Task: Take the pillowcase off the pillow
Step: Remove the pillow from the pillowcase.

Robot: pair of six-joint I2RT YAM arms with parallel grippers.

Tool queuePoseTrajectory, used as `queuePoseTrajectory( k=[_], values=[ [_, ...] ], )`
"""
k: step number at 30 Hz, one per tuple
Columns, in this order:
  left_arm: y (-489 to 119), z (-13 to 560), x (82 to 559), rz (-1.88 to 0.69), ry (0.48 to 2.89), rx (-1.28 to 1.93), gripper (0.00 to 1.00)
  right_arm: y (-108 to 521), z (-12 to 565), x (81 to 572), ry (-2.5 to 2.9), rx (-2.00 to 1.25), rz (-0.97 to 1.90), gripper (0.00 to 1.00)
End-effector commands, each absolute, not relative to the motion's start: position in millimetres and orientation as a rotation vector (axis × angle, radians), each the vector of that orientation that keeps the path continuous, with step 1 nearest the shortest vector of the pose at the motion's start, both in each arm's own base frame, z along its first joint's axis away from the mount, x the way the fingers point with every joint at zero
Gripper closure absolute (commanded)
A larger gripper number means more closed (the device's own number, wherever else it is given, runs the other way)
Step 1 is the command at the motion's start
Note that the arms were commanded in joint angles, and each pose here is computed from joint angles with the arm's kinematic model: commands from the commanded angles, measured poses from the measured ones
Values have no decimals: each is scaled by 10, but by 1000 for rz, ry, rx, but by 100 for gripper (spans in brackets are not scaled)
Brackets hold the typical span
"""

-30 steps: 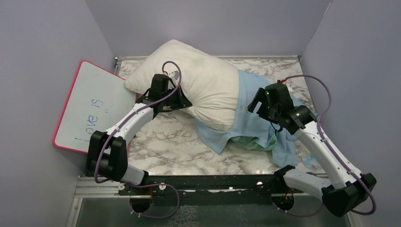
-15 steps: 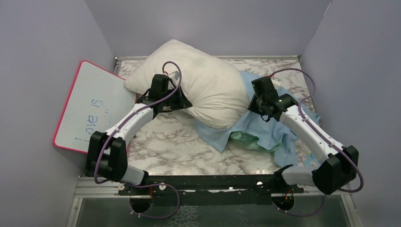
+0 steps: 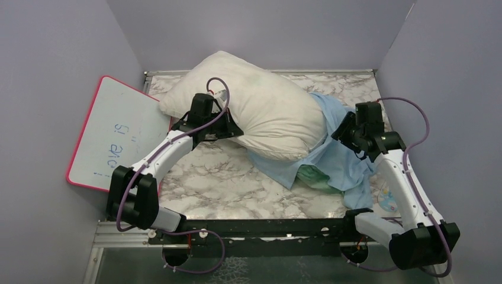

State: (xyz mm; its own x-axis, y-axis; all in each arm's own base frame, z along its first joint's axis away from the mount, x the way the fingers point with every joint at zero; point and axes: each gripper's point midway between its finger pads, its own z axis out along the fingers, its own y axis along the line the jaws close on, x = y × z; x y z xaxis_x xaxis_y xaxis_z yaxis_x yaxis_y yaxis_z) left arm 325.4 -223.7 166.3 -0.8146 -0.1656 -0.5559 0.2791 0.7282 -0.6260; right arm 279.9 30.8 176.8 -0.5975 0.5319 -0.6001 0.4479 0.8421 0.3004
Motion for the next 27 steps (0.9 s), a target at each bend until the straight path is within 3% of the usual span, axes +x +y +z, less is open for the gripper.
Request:
queuePoseTrajectory(
  k=[1,5,10,16,18,20,22,27],
  values=[
    [-1998,1782,3413,-847,2266,90,100,399,2349,3036,2199,518,259,36],
    [-2062,1890,3369,-895,2229,161,98,453,2499,3315,2168,474,281,29],
    [-2102,2234,3346,-905,2136,220,48,668,2377,3795,2247,430,367,26],
    [-2103,2814,3356,-799,1990,245,19,875,1941,4187,2353,427,454,27],
    [-2195,2977,3398,-789,1953,291,15,838,1739,4218,2395,454,416,36],
    [-2414,3071,3468,-795,1933,398,10,785,1650,4202,2420,457,370,60],
    [-2777,3028,3548,-769,1955,534,9,606,1669,4146,2381,533,264,76],
    [-3696,2545,3848,-674,2032,777,3,568,1848,3974,2291,489,276,84]
  ],
)
